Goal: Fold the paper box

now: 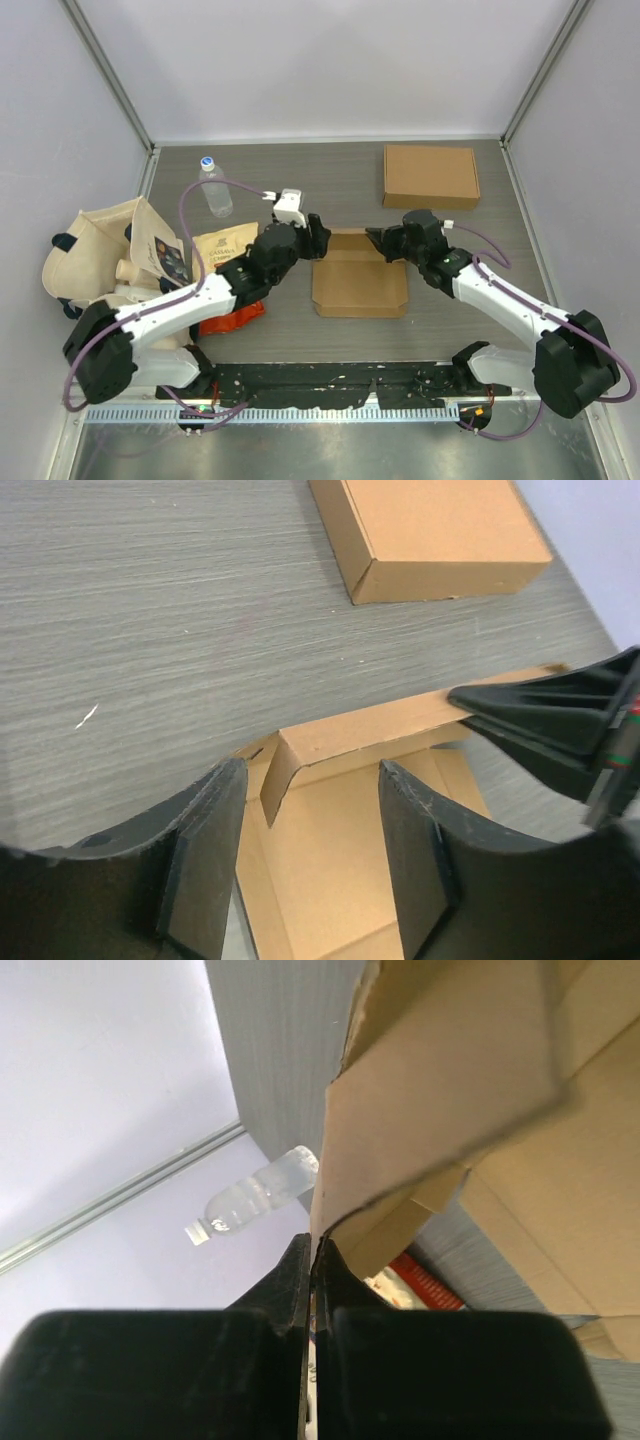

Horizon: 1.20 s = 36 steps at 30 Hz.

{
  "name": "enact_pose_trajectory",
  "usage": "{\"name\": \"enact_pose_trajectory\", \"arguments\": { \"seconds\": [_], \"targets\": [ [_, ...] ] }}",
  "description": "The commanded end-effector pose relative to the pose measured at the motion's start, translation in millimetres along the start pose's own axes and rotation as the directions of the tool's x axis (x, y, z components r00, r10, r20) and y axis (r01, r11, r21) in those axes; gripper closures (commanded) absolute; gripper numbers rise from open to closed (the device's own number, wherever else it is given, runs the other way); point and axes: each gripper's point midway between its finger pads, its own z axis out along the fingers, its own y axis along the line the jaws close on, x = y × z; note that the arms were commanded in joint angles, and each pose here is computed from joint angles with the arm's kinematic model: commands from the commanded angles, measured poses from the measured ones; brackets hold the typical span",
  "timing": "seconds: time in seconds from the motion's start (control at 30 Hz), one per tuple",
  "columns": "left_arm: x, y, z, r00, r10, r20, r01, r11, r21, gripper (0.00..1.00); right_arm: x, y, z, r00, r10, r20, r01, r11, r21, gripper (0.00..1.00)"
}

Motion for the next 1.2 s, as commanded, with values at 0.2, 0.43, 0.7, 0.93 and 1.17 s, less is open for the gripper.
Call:
{"name": "enact_pose_trajectory", "arguments": {
  "seconds": [0.2,0.43,0.7,0.93,1.17],
  "targets": [
    [-2,87,-38,0.958,-0.284,-0.037,0.269,0.938,-0.218,0.54,-2,14,-6,1.000,-0.011,0.000,0.011,0.989,-0.147,0.99],
    [33,110,12,0.932,-0.258,-0.254,0.166,0.928,-0.334,0.53,-2,23,-7,0.999,0.034,-0.011,-0.035,0.987,-0.159,0.99],
    [64,64,43,0.897,-0.271,-0.349,0.260,0.962,-0.078,0.59,-4,28,-9,0.998,0.058,-0.012,-0.059,0.984,-0.166,0.99],
    [59,34,35,0.913,-0.219,-0.344,0.255,0.965,0.062,0.65,-4,28,-7,0.996,0.082,-0.020,-0.084,0.983,-0.164,0.99],
    [67,33,29,0.927,-0.162,-0.338,0.198,0.977,0.075,0.56,-5,28,-7,0.997,0.081,-0.014,-0.082,0.983,-0.166,0.99]
  ]
}}
